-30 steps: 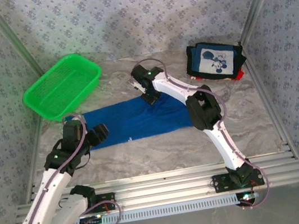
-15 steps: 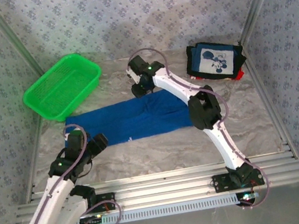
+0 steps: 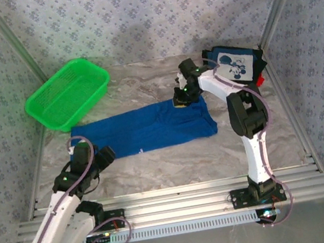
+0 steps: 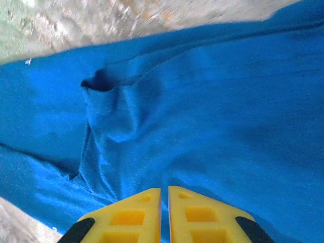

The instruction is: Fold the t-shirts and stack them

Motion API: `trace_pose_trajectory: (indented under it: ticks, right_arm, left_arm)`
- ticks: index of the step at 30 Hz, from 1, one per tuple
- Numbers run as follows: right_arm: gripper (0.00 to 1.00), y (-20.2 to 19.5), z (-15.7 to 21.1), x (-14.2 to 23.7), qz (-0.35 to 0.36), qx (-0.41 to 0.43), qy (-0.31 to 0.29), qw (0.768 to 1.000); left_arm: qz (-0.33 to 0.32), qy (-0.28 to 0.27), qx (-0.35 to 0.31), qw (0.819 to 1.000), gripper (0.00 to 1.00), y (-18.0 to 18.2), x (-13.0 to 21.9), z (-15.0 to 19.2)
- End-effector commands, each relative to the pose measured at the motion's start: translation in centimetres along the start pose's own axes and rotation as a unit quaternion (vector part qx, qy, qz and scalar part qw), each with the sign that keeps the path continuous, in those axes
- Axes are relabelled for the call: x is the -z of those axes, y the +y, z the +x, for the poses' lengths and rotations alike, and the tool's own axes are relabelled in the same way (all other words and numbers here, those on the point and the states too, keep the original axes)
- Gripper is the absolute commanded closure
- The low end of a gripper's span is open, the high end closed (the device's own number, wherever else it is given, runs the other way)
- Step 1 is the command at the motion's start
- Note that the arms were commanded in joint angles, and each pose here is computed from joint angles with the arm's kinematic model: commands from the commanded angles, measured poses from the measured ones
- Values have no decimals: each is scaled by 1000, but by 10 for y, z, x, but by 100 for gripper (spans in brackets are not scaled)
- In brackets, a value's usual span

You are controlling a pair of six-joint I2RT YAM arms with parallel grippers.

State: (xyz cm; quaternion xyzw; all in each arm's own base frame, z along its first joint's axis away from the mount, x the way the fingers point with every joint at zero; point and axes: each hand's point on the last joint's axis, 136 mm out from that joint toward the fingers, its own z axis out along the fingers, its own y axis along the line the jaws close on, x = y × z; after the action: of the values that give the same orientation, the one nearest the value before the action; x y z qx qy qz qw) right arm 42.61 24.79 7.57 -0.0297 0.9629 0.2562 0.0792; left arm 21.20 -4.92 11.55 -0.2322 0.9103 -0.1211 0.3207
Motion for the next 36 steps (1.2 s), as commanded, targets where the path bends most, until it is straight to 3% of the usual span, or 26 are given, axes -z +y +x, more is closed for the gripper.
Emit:
trace_pose_trajectory:
  ticks: [1, 11, 21, 28, 32, 36]
  right_arm:
    - [87, 24, 6, -21, -38, -7, 23, 999]
    - [88, 25, -6, -57, -34, -27, 35, 998]
    - [87, 28, -35, -87, -49, -73, 15, 996]
    - [75, 66, -57, -91, -125, -80, -5, 989]
    - [70, 66, -54, -86, -142, -81, 3, 987]
    - [59, 77, -71, -40, -170, -54, -54, 983]
  left_arm:
    - [3, -28, -10, 1000, 20, -8, 14, -20]
    - [-1, -61, -27, 998, 20, -14, 42, -44]
    - [-12, -63, -25, 998, 20, -5, 47, -42]
    - [-13, -62, -20, 998, 20, -3, 47, -39]
    - [-16, -52, -20, 998, 20, 1, 40, -33]
    - [-26, -44, -12, 999, 20, 10, 33, -23]
